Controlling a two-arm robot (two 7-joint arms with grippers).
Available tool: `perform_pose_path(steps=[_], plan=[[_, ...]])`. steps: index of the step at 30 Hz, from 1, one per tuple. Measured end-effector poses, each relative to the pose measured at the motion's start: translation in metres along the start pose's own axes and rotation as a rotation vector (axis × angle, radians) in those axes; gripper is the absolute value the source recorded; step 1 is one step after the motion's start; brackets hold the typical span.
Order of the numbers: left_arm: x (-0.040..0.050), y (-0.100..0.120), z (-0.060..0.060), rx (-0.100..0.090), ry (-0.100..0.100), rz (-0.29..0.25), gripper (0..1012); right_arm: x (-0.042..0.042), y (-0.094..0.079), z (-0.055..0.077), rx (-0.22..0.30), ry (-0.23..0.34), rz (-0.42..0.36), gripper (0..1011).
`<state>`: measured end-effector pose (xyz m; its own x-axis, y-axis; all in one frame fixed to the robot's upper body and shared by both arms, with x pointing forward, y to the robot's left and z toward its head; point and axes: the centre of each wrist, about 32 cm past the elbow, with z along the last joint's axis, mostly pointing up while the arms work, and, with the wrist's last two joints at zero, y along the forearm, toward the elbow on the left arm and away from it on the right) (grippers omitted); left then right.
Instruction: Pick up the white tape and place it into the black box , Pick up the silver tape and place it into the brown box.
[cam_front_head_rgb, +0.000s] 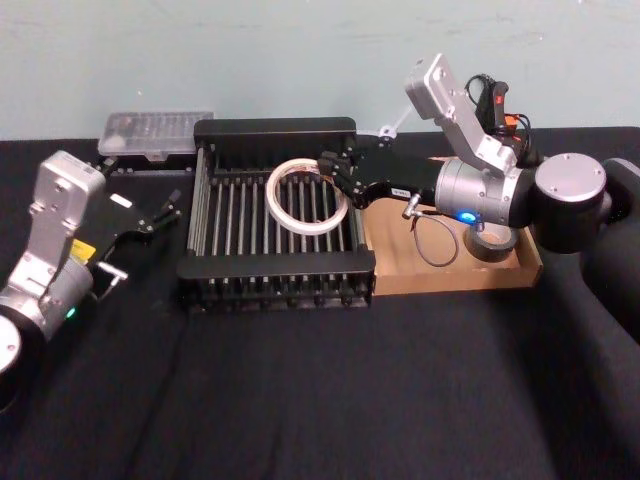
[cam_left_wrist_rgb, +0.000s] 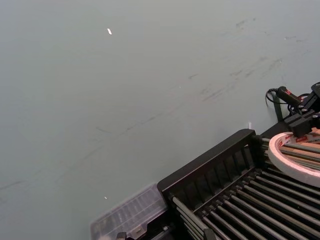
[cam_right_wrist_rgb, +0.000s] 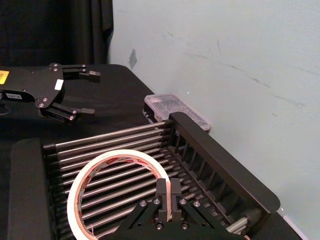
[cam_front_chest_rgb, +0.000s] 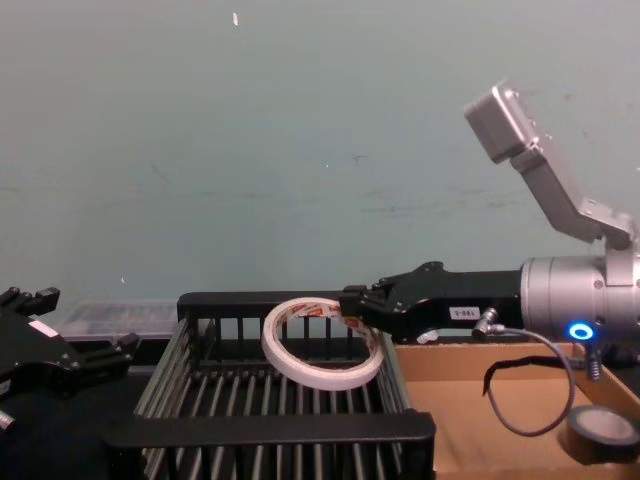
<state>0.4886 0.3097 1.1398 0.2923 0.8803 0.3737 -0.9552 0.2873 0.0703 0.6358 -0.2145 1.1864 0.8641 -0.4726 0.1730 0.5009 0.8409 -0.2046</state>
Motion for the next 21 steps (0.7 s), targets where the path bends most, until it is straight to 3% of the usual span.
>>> perform_pose_path(steps=[21], plan=[[0.0000,0.0000,0.0000,0.000,0.000,0.000,1001,0.0014,0.0031,0.0008,0.002,-0.002,-0.001,53]])
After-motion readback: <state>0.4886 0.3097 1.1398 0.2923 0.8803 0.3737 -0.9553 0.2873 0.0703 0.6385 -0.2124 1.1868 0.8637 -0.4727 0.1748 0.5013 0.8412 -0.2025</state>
